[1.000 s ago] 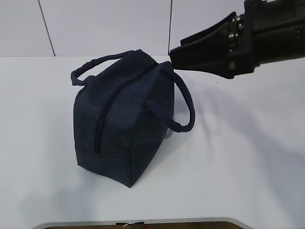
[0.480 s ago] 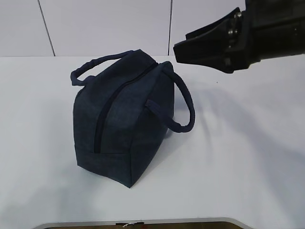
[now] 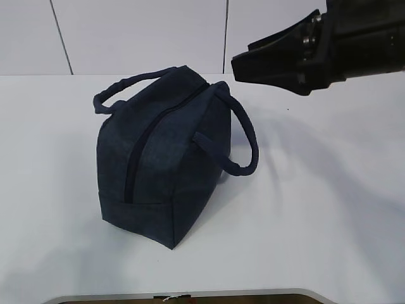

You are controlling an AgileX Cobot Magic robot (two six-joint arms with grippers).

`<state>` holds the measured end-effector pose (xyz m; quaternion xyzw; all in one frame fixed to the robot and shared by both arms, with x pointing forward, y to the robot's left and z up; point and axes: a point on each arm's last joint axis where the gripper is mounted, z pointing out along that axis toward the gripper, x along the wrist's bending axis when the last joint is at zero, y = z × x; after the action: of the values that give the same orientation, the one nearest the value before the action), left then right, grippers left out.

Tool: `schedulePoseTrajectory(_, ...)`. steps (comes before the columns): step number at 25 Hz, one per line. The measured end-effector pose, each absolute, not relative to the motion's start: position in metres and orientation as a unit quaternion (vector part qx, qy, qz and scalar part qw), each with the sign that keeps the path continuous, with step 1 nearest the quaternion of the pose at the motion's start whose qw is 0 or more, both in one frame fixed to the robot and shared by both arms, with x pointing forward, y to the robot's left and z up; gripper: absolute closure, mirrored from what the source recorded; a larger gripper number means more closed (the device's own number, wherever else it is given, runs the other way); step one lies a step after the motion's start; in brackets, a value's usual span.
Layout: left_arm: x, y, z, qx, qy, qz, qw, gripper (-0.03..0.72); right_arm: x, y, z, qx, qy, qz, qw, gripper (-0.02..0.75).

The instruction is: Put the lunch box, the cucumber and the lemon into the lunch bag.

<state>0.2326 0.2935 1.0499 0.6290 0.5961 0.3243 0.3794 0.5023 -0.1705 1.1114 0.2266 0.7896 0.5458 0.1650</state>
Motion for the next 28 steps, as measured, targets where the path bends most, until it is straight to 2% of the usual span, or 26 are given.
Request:
schedulePoseTrajectory(13, 0.2326, 0.2935, 1.0499, 0.628, 0.597, 0.324, 0.380, 0.446, 0.5030, -0.1709, 1.1114, 0.241, 0.785, 0.547, 0.160, 0.350)
schedulePoseTrajectory(28, 0.2326, 0.2935, 1.0499, 0.628, 0.597, 0.324, 0.380, 0.446, 0.5086, -0.1737, 1.1103, 0.210, 0.776, 0.548, 0.232, 0.350)
